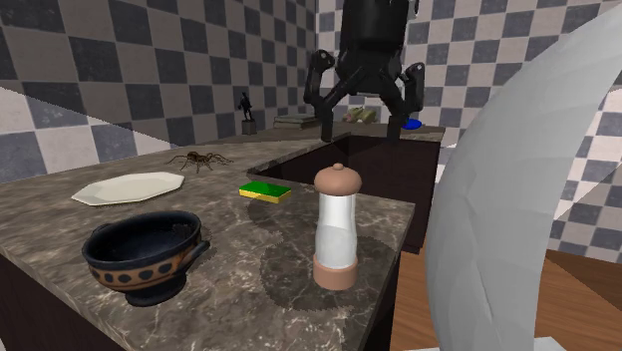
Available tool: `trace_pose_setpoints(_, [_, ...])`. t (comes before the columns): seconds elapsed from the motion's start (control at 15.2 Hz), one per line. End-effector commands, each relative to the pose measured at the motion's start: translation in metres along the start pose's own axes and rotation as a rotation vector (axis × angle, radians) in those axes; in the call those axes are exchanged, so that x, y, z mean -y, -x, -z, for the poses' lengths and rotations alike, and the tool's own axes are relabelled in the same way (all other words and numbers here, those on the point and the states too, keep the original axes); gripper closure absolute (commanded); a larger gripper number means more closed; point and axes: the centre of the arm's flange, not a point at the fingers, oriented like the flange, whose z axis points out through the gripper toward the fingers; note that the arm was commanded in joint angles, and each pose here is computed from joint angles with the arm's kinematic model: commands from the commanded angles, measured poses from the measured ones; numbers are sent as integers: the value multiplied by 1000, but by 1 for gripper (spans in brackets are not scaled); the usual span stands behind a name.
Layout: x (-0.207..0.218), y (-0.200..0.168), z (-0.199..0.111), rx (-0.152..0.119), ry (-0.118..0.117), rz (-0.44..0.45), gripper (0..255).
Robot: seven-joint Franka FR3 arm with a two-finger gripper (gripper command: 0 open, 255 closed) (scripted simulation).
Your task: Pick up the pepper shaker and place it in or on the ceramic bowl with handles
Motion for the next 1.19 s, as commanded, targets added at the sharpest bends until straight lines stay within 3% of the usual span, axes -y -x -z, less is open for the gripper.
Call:
trace_pose_setpoints(0.0, [5,-8,-23,-30,-31,2,0])
trace_pose_setpoints(0.53, [8,-10,-65,-34,-35,3,0])
trace_pose_setpoints(1.06, [8,-10,-65,-33,-35,3,0])
trace_pose_setpoints(1.12, [8,-10,-65,-33,-35,3,255])
